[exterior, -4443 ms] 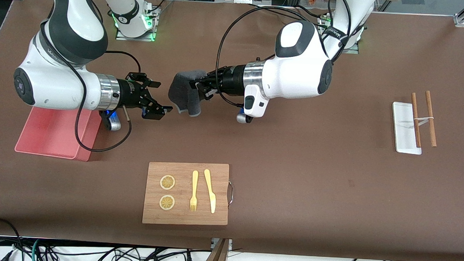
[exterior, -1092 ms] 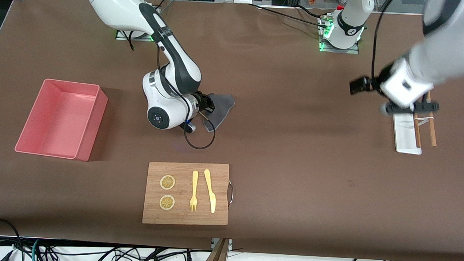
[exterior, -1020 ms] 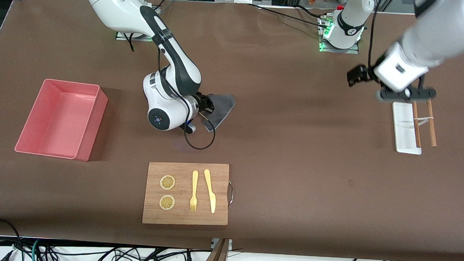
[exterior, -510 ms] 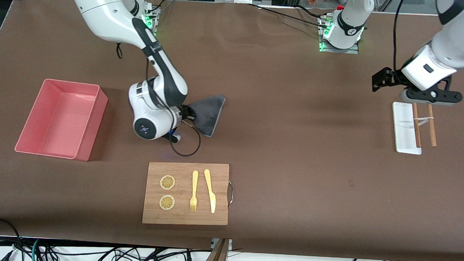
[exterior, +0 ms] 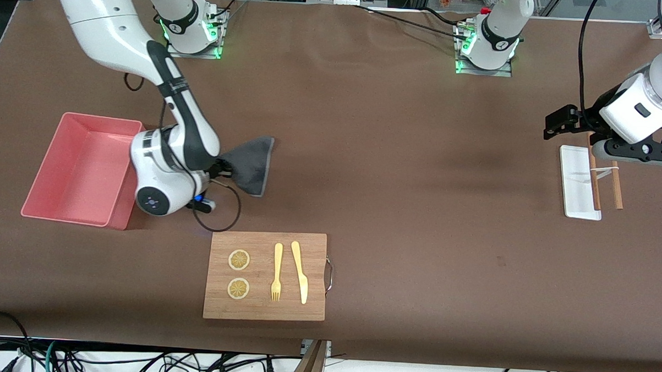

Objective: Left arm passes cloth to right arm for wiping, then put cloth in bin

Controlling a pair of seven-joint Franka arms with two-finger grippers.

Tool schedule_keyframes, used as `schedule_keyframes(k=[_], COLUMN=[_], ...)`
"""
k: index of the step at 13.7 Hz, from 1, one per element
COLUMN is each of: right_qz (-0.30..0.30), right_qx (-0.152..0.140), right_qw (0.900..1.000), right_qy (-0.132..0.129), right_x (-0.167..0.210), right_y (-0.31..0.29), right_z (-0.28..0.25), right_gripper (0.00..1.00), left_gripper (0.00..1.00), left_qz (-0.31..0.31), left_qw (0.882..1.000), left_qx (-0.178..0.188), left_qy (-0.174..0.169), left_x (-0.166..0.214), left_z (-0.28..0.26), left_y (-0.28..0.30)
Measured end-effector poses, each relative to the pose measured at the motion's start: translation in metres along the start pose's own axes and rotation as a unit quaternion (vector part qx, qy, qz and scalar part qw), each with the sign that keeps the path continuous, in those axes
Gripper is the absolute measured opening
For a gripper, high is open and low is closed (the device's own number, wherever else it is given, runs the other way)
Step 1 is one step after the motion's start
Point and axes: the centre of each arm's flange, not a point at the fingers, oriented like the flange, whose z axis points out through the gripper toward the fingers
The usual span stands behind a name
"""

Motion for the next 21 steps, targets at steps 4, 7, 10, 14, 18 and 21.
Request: schedule_keyframes(k=[4, 7, 10, 14, 18, 21], right_qz=[-0.038, -0.056, -0.072, -0.047, 0.000, 0.040], right_qx=[0.005, -0.008, -0.027, -0.041, -0.019, 0.009], right_qw=[0.999, 0.998, 0.996, 0.997, 0.997, 0.995], right_qy=[0.000, 0.015, 0.037, 0.055, 0.069, 0.089], right_x=[0.020, 0.025, 0.017, -0.005, -0.024, -0.042], right_y=[0.049, 0.066, 0.051, -0.004, -0.071, -0.126], right_z=[-0.012, -0.024, -0.039, -0.032, -0.006, 0.016], right_gripper=[0.02, 0.02, 0.02, 0.02, 0.02, 0.02], left_gripper=[1.00, 1.00, 1.00, 1.00, 1.00, 1.00], left_qz=[0.002, 0.004, -0.006, -0.006, -0.006, -0.011], left_qw=[1.000, 1.000, 1.000, 1.000, 1.000, 1.000], left_qx=[0.000, 0.002, 0.007, 0.009, 0.009, 0.009], left_qy=[-0.007, -0.009, -0.011, -0.005, 0.005, 0.011], left_x=[0.001, 0.001, 0.001, -0.012, -0.019, -0.018], left_z=[0.003, 0.004, 0.006, 0.009, 0.000, -0.001], left_y=[0.002, 0.005, -0.002, -0.001, 0.000, -0.006])
